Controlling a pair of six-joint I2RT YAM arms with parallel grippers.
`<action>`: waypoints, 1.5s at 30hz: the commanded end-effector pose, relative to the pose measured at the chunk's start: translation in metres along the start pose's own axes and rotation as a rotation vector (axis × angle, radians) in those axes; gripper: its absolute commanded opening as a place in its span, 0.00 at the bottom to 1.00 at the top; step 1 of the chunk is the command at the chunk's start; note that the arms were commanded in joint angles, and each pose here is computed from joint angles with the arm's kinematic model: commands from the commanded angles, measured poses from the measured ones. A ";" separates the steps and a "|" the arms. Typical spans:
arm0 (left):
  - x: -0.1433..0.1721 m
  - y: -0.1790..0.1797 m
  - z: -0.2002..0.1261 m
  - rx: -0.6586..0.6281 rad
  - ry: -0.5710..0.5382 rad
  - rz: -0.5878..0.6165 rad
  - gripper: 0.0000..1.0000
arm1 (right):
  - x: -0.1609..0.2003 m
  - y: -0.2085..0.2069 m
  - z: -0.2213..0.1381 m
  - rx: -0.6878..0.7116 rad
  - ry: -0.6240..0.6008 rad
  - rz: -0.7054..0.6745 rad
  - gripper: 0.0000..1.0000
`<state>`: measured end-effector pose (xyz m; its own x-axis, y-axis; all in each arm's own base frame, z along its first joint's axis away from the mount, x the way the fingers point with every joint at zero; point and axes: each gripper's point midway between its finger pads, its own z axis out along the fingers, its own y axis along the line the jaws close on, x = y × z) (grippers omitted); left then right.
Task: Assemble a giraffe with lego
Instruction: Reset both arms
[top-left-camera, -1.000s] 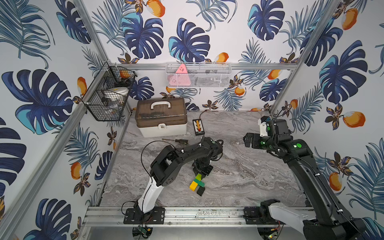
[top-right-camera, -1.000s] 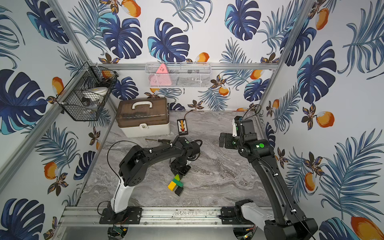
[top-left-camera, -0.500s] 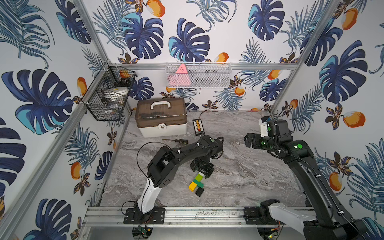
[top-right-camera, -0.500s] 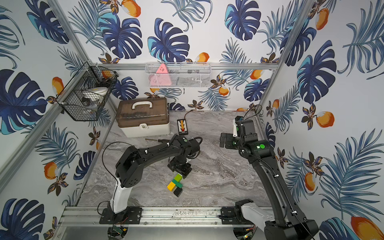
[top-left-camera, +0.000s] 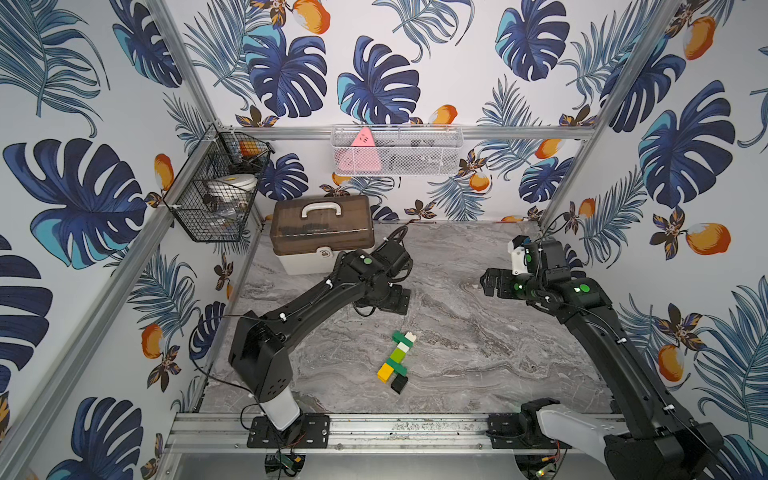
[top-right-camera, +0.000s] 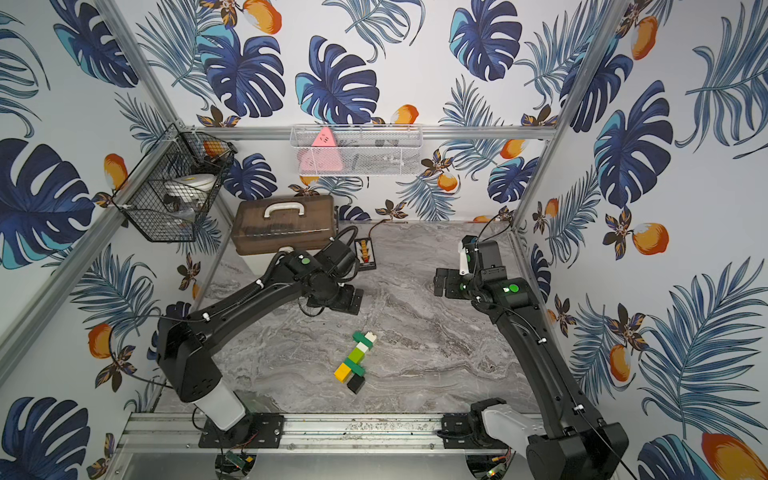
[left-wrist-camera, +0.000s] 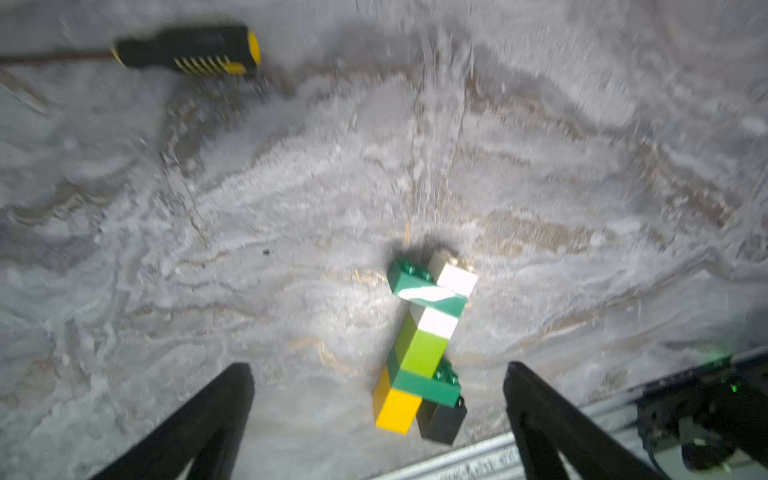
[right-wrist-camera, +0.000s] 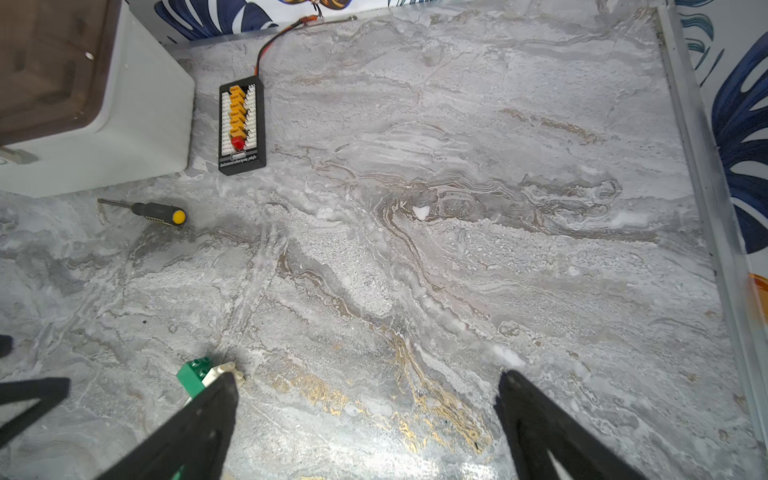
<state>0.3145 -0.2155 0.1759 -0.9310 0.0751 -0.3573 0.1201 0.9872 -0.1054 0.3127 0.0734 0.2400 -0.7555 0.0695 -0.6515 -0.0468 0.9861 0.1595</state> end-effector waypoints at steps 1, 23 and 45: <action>-0.072 0.052 -0.023 -0.238 -0.364 -0.125 0.99 | -0.029 0.012 0.008 -0.069 -0.115 0.016 1.00; -0.038 0.231 0.057 -0.330 -0.726 -0.189 0.99 | 0.007 -0.061 0.146 -0.069 -0.441 -0.099 1.00; -0.031 0.253 0.085 -0.375 -0.794 -0.136 0.99 | 0.037 -0.081 0.180 0.028 -0.443 -0.071 1.00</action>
<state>0.3913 0.0229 0.0594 -0.4937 -0.0358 -0.8689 -0.2360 0.9672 0.0942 0.4019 0.0251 0.0600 -0.4354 0.0476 -0.8990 -0.0787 0.9928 0.0907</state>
